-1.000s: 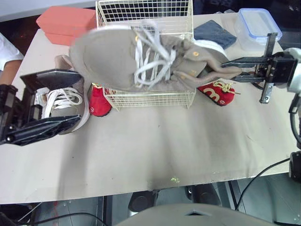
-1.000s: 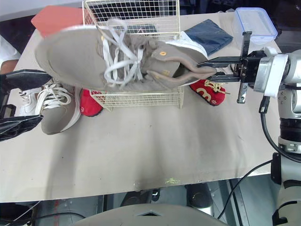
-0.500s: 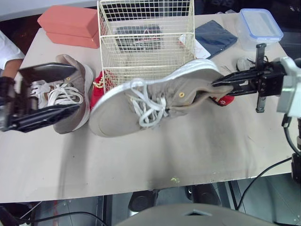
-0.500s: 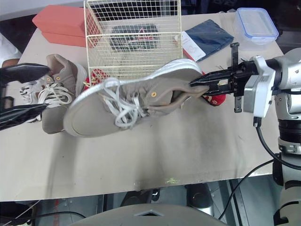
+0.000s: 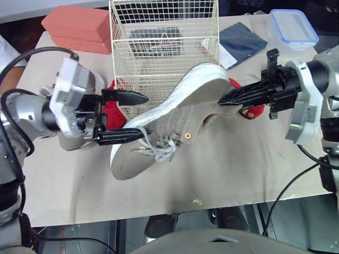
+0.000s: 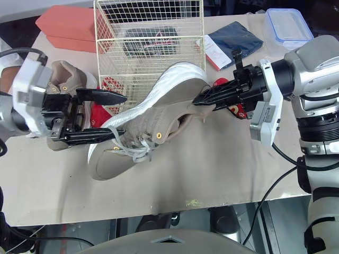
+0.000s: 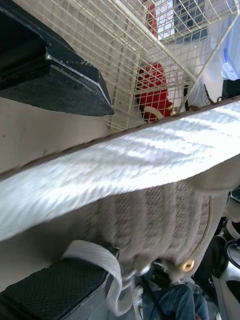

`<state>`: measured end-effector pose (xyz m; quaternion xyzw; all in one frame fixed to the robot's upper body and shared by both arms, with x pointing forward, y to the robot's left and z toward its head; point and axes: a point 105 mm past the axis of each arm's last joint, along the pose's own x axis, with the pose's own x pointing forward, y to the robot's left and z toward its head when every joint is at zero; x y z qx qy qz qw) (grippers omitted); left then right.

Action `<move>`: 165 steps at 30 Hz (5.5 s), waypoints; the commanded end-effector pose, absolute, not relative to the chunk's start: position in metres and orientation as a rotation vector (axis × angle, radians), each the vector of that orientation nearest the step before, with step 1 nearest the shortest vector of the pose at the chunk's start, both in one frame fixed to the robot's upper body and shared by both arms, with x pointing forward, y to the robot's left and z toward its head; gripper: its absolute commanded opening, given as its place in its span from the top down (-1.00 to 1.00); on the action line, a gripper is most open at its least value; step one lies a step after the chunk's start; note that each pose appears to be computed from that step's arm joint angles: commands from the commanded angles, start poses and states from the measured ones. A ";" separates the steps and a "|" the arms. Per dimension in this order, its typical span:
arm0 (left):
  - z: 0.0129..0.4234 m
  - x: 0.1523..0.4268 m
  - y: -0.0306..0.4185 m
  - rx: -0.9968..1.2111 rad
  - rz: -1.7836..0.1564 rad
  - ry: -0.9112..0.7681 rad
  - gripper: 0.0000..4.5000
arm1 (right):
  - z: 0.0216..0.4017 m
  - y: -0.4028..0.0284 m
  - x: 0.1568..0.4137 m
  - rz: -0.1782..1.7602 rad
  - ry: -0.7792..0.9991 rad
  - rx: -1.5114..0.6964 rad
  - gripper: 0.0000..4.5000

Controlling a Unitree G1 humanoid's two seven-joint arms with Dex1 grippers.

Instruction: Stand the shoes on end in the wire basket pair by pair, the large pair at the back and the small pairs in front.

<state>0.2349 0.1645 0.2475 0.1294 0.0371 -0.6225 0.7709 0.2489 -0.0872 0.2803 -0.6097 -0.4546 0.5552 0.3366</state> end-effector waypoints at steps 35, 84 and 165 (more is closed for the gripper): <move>0.246 0.245 0.158 0.210 -1.290 0.075 0.41 | 0.345 -0.092 0.246 1.035 -1.531 -1.426 -1.00; 0.272 0.259 0.135 0.078 -1.217 -0.311 0.41 | 0.319 -0.063 0.276 1.173 -0.216 0.342 0.98; 0.304 0.270 0.192 0.245 -0.779 -0.303 -0.97 | 0.302 -0.049 0.389 0.331 -0.277 -0.242 1.00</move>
